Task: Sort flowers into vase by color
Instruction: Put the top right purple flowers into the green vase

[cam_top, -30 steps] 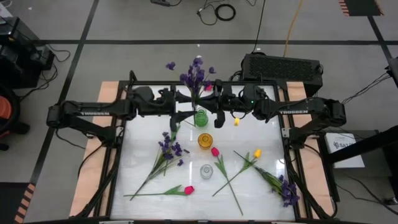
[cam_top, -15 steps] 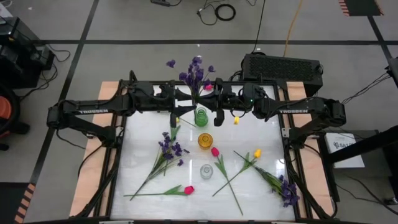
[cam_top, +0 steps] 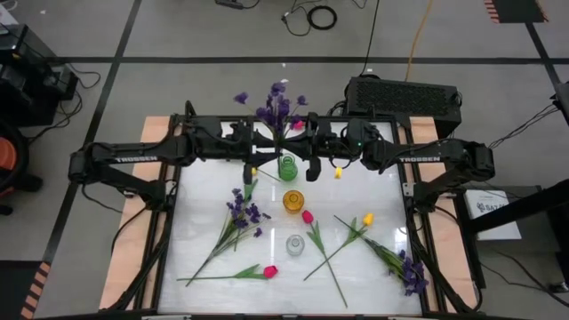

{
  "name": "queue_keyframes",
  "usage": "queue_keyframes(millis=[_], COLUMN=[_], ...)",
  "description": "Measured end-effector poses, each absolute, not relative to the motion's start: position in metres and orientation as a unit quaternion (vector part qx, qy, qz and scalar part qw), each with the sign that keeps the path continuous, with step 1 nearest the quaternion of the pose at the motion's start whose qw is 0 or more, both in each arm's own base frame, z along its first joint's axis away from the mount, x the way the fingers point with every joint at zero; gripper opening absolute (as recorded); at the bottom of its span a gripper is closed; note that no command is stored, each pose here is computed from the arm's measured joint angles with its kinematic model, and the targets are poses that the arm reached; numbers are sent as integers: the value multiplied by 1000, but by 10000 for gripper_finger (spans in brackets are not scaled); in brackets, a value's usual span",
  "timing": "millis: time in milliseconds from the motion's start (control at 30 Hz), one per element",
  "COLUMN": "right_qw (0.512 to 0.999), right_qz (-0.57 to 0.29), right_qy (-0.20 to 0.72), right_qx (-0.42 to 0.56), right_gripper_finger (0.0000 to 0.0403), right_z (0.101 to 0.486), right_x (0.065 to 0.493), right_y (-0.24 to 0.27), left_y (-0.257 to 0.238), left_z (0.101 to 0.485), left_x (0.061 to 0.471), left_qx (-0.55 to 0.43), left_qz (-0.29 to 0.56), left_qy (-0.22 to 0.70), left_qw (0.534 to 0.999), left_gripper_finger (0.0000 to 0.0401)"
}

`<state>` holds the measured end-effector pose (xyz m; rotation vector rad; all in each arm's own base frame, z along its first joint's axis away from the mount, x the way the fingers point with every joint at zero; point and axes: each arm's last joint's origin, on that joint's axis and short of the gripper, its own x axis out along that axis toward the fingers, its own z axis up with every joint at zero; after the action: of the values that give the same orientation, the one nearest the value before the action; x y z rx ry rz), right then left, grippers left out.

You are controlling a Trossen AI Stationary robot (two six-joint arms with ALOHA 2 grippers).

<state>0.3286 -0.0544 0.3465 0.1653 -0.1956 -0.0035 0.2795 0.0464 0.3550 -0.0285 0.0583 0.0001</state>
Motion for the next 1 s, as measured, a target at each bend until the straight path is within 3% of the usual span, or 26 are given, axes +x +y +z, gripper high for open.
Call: queue_keyframes(millis=[167, 333, 567, 867, 1000], right_qw=[992, 993, 993, 994, 994], right_qz=[-4, -4, -3, -4, -5], right_qy=[-93, -82, -81, -78, -67], right_qx=[83, 85, 81, 82, 84], right_gripper_finger=[0, 0, 0, 6, 40], right_z=[346, 344, 343, 343, 343], right_x=[329, 329, 329, 329, 327], right_y=[-55, -55, -55, -55, -54], left_y=[48, 47, 47, 59, 63], left_z=[350, 352, 351, 351, 351], left_x=[289, 287, 284, 281, 280], left_qx=[-14, -14, -15, -16, -21], left_qz=[4, -7, -12, -24, -35], left_qy=[21, 17, 34, 33, 34], left_qw=[1000, 1000, 999, 999, 999], left_gripper_finger=[190, 187, 132, 17, 15])
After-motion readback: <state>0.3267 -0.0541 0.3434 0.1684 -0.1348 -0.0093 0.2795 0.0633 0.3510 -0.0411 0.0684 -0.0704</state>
